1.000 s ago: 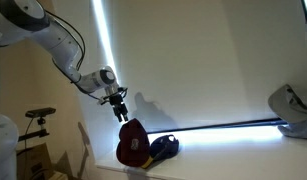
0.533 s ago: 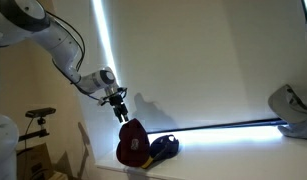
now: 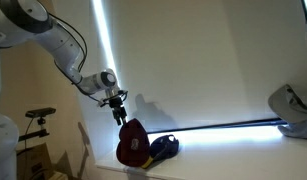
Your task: Pick the red cap, put it on the blue bottle, pick it again and put it on the windowsill
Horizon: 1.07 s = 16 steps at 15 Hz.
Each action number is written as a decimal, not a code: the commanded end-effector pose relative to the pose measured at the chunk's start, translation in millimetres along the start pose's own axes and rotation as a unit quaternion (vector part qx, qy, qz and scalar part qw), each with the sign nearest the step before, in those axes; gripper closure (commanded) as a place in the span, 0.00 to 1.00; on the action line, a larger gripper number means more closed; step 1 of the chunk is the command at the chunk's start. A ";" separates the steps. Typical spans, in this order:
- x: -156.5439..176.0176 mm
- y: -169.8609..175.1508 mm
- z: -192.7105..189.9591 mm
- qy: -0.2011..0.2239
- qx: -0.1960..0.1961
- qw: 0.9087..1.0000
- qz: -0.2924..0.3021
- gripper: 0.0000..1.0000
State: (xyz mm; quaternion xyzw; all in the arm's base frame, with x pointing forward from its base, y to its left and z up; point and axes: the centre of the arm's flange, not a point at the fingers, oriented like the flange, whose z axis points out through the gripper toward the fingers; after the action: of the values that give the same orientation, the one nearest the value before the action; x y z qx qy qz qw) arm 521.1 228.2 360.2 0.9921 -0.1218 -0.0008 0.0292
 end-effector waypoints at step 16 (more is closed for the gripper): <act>6.4 -0.5 -2.8 0.023 0.001 0.999 0.031 0.55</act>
State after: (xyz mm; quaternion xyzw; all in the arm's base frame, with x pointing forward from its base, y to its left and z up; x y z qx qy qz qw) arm 527.8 228.4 366.0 0.9871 -0.1554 0.0279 0.0281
